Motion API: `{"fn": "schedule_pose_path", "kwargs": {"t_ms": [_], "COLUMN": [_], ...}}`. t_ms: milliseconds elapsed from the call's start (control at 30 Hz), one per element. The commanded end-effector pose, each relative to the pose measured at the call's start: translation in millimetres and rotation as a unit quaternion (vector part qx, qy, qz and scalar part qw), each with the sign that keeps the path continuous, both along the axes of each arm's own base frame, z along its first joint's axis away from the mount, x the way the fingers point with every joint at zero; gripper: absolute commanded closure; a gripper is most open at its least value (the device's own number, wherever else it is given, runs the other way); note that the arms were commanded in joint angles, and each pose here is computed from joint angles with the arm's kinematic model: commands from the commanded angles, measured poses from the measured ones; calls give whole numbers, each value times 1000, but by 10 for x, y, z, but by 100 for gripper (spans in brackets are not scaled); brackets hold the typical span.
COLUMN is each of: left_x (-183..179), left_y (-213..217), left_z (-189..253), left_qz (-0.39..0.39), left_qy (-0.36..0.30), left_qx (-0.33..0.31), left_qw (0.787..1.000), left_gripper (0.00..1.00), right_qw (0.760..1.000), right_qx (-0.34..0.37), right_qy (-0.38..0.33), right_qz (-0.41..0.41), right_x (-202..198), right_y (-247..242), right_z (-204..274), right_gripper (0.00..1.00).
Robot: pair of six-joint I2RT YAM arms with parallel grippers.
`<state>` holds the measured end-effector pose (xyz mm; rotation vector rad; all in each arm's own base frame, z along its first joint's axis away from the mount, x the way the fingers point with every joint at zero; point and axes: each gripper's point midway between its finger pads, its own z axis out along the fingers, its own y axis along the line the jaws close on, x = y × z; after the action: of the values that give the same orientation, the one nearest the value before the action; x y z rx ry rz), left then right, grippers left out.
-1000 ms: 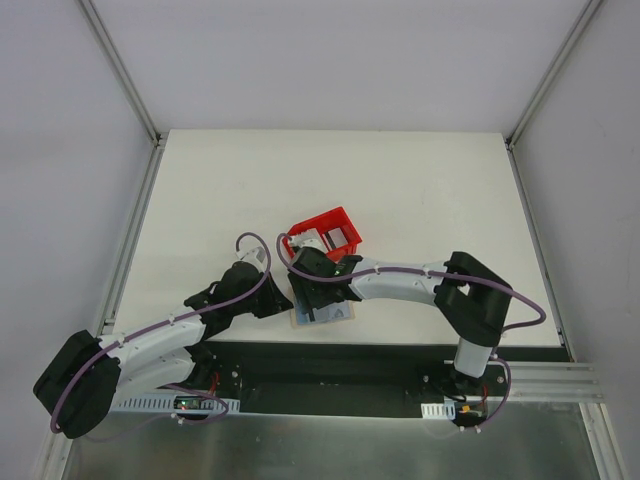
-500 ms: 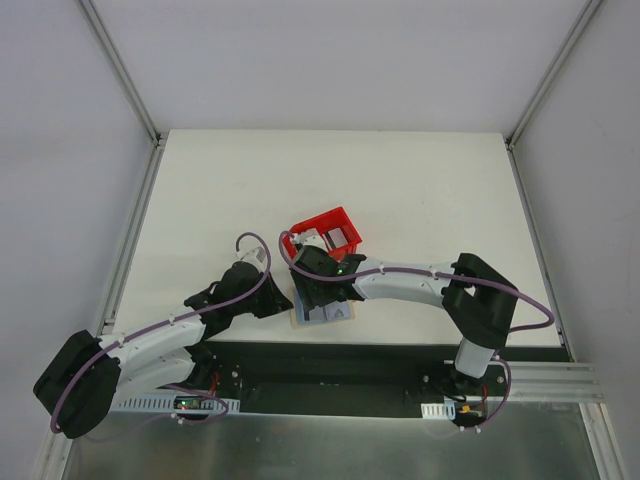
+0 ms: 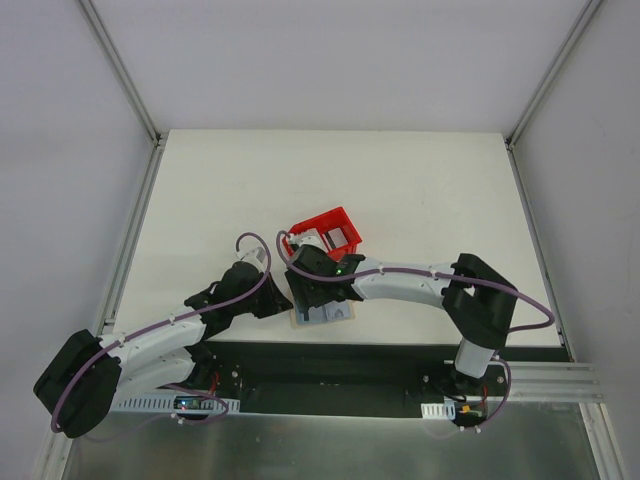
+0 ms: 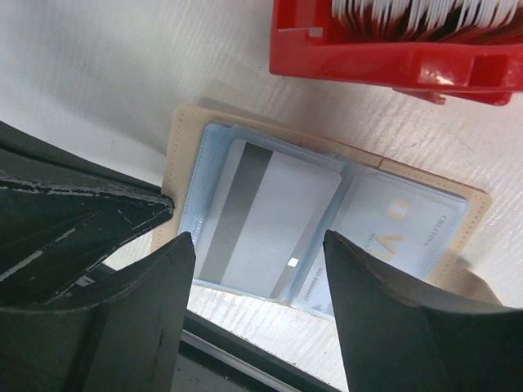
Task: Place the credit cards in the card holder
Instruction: Turn over the card slot in the card holder.
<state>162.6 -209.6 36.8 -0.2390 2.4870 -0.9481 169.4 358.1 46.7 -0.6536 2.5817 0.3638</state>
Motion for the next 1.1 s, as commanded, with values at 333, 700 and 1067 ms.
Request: {"fn": "schedule_pose_path", "kwargs": {"t_ms": [333, 700, 1067], "left_x": [26, 27, 16], "left_y": [9, -2, 14], "left_z": [17, 39, 40], "left_qz": [6, 4, 9], "left_qy": [-9, -11, -13], "left_qx": [-3, -7, -11], "left_qw": [1000, 1000, 1000], "left_gripper": [100, 100, 100], "right_qw": [1000, 995, 999], "right_qx": [-16, -92, -32], "right_qy": [2, -46, -20], "right_qz": [3, -3, 8], "right_x": [30, 95, -5], "right_y": [86, -80, 145], "right_z": [-75, 10, 5], "right_gripper": [32, 32, 30]}}
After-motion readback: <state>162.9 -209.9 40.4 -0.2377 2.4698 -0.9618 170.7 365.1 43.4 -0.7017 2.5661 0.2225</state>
